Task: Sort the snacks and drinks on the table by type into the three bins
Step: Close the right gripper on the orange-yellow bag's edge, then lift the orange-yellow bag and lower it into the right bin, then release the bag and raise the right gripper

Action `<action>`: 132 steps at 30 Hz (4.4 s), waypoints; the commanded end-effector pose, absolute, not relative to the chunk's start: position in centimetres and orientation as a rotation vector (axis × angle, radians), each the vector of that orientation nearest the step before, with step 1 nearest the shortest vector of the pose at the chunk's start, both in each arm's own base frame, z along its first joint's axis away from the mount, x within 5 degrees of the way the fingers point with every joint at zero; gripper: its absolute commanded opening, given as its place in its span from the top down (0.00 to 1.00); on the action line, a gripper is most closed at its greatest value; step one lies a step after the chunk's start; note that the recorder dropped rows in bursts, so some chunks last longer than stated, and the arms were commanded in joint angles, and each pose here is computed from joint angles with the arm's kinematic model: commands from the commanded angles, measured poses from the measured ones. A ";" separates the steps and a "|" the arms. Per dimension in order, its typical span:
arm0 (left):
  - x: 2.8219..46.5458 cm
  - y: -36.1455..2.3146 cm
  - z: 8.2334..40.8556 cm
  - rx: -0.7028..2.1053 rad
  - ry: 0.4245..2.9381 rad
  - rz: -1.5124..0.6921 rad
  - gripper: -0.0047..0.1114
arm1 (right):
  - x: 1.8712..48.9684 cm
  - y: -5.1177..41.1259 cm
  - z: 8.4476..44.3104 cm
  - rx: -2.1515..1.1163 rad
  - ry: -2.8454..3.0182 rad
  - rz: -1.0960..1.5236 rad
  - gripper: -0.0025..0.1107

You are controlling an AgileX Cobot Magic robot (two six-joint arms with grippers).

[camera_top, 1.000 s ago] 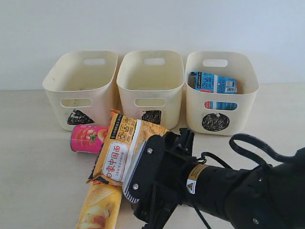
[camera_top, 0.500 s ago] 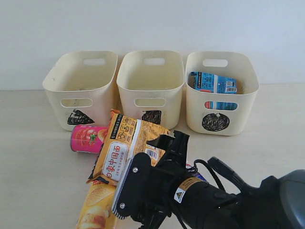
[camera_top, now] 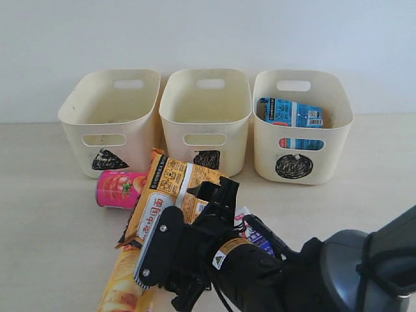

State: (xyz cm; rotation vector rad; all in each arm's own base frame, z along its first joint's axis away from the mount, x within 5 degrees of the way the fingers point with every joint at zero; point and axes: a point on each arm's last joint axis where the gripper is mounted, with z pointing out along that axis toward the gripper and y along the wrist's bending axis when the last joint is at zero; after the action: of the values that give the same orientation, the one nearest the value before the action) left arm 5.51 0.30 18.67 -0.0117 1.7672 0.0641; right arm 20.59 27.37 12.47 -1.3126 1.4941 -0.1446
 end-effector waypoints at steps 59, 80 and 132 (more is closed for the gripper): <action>5.5 0.2 18.9 -0.015 1.754 0.049 0.93 | 23.8 19.9 28.6 -0.863 1.513 -0.148 0.98; 5.5 0.2 18.9 -0.015 1.754 0.049 0.93 | 35.2 10.2 34.1 -0.604 1.928 0.331 0.98; 5.5 0.2 18.9 -0.015 1.754 0.049 0.93 | 40.1 5.7 33.4 -0.551 2.288 0.235 0.98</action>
State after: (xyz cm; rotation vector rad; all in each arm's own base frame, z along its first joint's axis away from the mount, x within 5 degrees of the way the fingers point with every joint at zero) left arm 5.51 0.30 18.67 -0.0117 1.7672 0.0641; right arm 40.99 6.09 32.59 -0.5005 2.2606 0.2622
